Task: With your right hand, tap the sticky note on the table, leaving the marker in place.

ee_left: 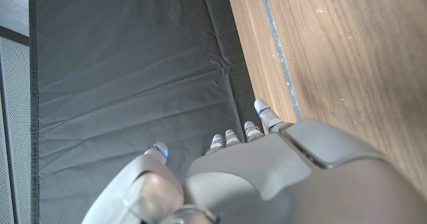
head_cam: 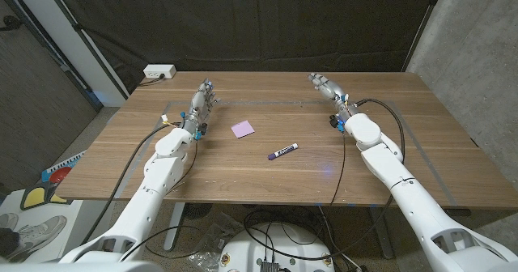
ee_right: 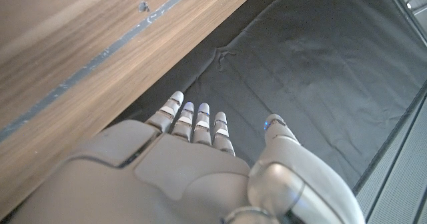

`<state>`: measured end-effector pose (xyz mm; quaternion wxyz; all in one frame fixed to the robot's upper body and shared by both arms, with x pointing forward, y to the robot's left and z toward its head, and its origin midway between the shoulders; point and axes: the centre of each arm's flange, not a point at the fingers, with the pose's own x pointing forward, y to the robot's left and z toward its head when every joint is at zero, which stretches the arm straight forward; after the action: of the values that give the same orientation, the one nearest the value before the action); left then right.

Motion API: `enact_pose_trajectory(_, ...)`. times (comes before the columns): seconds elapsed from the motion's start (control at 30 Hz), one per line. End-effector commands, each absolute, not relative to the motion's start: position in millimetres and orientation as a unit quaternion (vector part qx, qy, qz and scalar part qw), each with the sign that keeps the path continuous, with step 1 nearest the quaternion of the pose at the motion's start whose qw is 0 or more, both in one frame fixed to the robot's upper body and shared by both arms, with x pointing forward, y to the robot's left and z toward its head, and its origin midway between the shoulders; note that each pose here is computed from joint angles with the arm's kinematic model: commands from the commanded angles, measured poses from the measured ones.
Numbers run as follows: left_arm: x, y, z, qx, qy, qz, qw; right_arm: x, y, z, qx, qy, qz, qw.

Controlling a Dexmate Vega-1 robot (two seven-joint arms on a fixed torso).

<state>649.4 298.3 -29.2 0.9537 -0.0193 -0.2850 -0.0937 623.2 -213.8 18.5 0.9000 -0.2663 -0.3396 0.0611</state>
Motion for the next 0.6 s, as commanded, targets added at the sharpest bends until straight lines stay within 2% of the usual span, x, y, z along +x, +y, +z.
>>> enact_pose_trajectory(0.03, 645, 302, -31, -0.021, -0.284, -0.09, 0.954, 606, -188, 31, -0.334, -0.371, 0.052, 0.865)
enact_pose_trajectory(0.6, 645, 305, -33, -0.024, -0.285, -0.091, 0.954, 578, -137, 48, -0.463, -0.405, 0.032, 0.788)
